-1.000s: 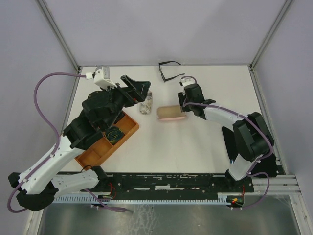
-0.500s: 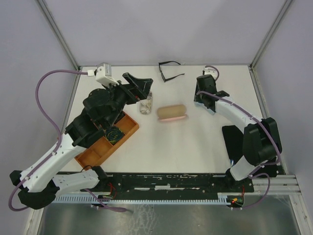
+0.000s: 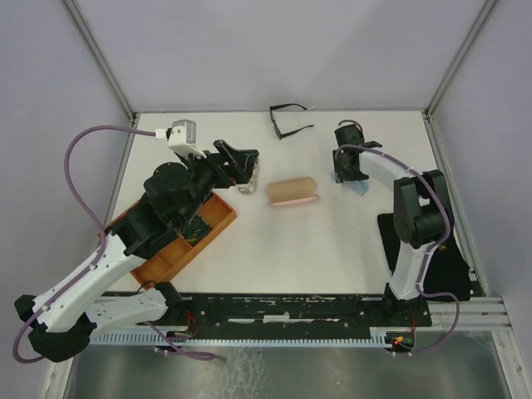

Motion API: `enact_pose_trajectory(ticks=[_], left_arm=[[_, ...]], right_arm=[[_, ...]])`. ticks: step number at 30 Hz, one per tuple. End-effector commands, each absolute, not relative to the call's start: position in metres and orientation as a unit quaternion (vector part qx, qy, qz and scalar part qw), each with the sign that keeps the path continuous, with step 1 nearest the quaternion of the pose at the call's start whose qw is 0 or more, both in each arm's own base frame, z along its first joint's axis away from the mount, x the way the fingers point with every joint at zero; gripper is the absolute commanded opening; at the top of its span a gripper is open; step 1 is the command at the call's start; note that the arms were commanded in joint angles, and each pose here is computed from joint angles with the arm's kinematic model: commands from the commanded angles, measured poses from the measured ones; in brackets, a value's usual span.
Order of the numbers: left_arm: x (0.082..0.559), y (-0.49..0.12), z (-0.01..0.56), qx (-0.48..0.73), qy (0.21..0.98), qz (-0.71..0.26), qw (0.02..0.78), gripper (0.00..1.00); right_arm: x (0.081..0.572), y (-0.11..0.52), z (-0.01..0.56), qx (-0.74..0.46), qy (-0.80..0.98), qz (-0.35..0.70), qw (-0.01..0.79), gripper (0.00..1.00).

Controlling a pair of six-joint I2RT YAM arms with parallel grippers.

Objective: Organize the sunglasses
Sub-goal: Move the glasses cleaning cloth to the center of the board.

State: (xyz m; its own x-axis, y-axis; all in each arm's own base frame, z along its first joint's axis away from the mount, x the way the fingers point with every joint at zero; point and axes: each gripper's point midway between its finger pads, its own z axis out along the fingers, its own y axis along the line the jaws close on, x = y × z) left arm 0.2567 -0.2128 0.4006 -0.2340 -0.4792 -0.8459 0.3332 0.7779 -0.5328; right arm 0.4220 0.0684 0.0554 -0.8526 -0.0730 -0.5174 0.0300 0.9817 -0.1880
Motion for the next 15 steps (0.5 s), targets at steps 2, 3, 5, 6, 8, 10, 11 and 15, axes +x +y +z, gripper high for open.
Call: enact_pose_trajectory(ticks=[2,3,5,6,8,10,11,15], left_arm=[[0.257,-0.212,0.391,-0.007,0.722,-0.3,0.623,0.99],[0.257,-0.212,0.387,-0.004,0.726,-0.296,0.62,0.99],[0.257,-0.213,0.378,0.0,0.735,-0.289,0.614,0.99],[0.258,-0.214,0.373,0.002,0.739,-0.285,0.61,0.99],[0.258,-0.215,0.363,0.005,0.749,-0.277,0.602,0.99],[0.259,-0.215,0.354,0.004,0.758,-0.269,0.594,0.99],[0.26,-0.215,0.35,0.003,0.761,-0.266,0.591,0.99],[0.26,-0.219,0.345,0.005,0.767,-0.269,0.583,0.99]], right_arm=[[0.439,0.063,0.059,-0.046,0.961,-0.079,0.26,0.61],[0.439,0.062,0.055,-0.046,0.964,-0.073,0.253,0.61],[0.439,0.06,0.046,-0.041,0.969,-0.054,0.237,0.61],[0.438,0.061,0.041,-0.039,0.972,-0.042,0.229,0.61],[0.437,0.056,0.035,-0.028,0.974,-0.036,0.221,0.59],[0.436,0.053,0.029,-0.021,0.976,-0.025,0.213,0.57],[0.436,0.053,0.027,-0.017,0.978,-0.018,0.208,0.55],[0.432,0.055,0.019,-0.009,0.981,0.0,0.193,0.45]])
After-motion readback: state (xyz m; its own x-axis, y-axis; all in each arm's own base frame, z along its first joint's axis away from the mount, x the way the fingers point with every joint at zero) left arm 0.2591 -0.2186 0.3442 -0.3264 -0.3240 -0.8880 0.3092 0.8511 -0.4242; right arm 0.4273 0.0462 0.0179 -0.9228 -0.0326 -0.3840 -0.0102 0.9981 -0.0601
